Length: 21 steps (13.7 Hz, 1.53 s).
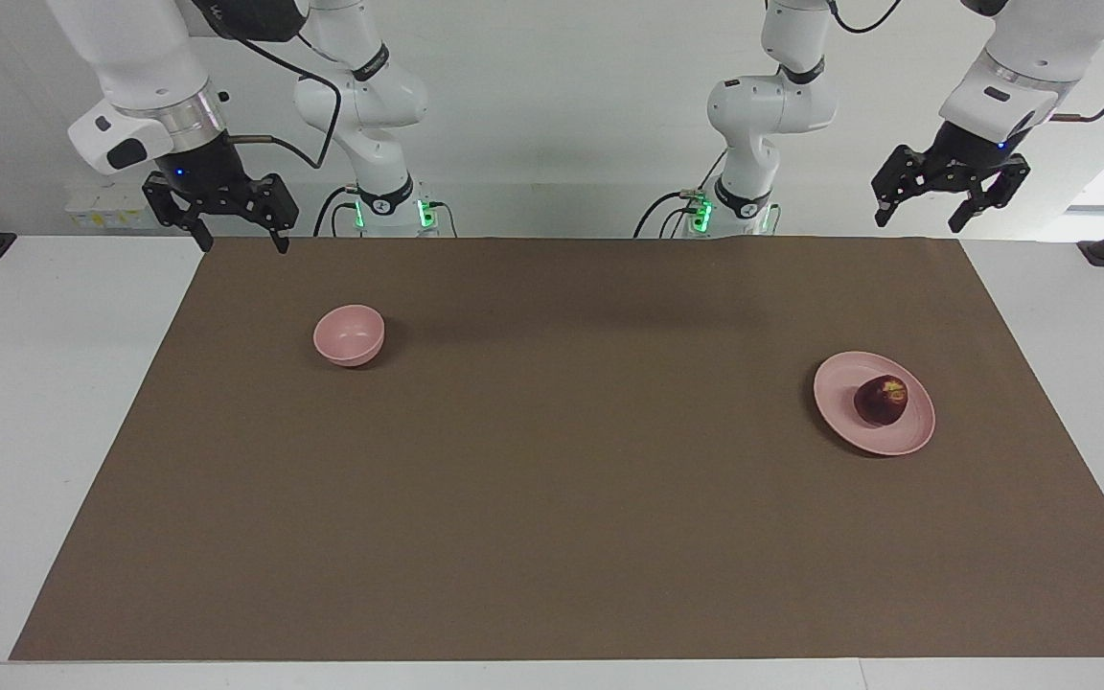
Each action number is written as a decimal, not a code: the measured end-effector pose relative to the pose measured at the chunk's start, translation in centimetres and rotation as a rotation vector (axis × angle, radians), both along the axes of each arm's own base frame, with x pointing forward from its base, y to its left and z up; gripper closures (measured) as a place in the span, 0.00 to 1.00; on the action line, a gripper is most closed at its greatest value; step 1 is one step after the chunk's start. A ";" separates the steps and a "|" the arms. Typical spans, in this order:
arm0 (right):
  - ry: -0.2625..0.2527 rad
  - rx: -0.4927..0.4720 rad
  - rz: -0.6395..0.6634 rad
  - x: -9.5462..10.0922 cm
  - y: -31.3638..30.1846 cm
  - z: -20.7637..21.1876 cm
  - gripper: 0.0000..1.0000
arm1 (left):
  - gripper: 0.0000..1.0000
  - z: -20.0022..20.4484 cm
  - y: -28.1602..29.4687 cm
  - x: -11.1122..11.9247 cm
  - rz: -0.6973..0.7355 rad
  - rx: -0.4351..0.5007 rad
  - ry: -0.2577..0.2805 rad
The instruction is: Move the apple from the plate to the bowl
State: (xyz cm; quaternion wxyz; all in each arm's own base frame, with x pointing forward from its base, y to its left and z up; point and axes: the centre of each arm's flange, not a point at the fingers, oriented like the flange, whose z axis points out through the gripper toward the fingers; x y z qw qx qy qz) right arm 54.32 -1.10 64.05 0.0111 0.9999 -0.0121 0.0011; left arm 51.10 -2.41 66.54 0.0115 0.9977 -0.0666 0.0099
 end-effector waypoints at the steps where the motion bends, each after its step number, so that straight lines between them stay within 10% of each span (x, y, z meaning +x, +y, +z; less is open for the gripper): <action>1: 0.000 0.000 0.000 0.0 0.0 0.0 0.00 | 0.00 0.0 -0.1 0.0 0.015 -0.007 0.001; 21: 0.017 0.001 -0.001 -0.4 0.0 -0.7 0.00 | 0.00 -3.0 -0.5 0.6 0.049 -0.024 0.022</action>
